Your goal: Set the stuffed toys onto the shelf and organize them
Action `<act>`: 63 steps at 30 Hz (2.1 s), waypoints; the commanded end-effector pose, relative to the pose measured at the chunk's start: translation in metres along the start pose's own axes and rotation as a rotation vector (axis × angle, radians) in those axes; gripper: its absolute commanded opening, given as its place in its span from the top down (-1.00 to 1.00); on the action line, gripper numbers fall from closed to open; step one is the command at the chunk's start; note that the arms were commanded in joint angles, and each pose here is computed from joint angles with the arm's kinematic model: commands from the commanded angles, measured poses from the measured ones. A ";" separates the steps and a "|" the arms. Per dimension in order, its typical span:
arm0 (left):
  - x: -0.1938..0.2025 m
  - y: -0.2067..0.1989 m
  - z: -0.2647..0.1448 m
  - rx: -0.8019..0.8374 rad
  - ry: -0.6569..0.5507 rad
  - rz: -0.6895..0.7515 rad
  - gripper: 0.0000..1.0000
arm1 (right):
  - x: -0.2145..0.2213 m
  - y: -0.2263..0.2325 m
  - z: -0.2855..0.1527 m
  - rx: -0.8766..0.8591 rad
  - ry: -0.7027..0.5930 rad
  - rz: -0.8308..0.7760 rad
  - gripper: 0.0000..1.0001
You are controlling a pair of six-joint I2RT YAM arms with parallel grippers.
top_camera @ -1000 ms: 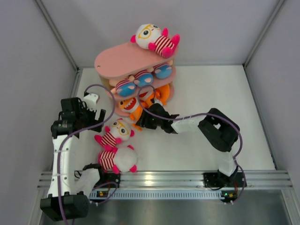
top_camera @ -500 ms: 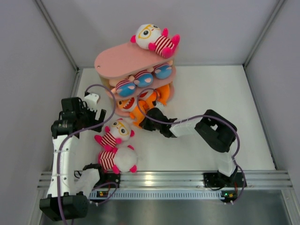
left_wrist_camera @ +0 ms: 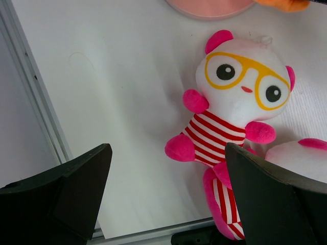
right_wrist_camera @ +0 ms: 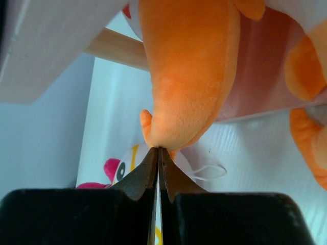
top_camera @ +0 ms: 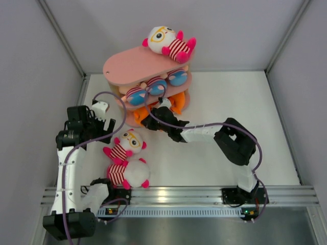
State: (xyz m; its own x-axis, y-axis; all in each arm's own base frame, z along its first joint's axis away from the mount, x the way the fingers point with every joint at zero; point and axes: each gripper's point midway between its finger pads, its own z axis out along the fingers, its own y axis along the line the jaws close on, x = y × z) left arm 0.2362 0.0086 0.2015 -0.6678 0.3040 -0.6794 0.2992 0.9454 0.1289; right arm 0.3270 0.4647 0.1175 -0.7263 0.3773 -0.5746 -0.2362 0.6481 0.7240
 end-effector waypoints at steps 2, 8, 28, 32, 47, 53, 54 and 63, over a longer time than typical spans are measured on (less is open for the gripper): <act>-0.014 0.005 -0.006 -0.021 -0.040 0.028 -0.96 | -0.009 0.006 0.009 -0.025 -0.028 -0.004 0.72; -0.011 0.005 -0.005 -0.023 -0.034 0.024 -0.96 | -0.001 -0.001 0.002 -0.024 0.001 -0.036 0.00; 0.008 -0.006 -0.004 -0.014 -0.026 0.018 -0.96 | 0.044 0.021 -0.109 0.010 0.118 -0.394 -0.35; 0.011 -0.010 -0.001 -0.007 -0.014 0.031 -0.96 | 0.070 0.021 -0.136 -0.044 0.218 -0.436 -0.37; 0.024 -0.015 0.005 0.010 0.024 0.031 -0.96 | 0.165 0.032 -0.177 -0.258 0.495 -0.425 -0.48; 0.019 -0.013 0.003 0.003 0.010 0.031 -0.96 | 0.172 0.044 -0.173 -0.317 0.499 -0.402 -0.51; 0.019 -0.013 0.002 0.001 0.009 0.032 -0.96 | 0.173 0.046 -0.170 -0.323 0.494 -0.397 -0.52; 0.023 -0.017 0.002 0.014 0.009 0.038 -0.96 | 0.191 0.045 -0.140 -0.350 0.514 -0.304 -0.03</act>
State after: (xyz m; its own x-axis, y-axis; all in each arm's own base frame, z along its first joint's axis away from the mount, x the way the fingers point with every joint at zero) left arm 0.2182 0.0021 0.1816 -0.6732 0.3347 -0.6594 0.3247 0.9349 0.1430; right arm 0.0862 0.4512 0.0665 -0.7727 -0.2960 -0.5615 -0.6282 0.4836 0.6095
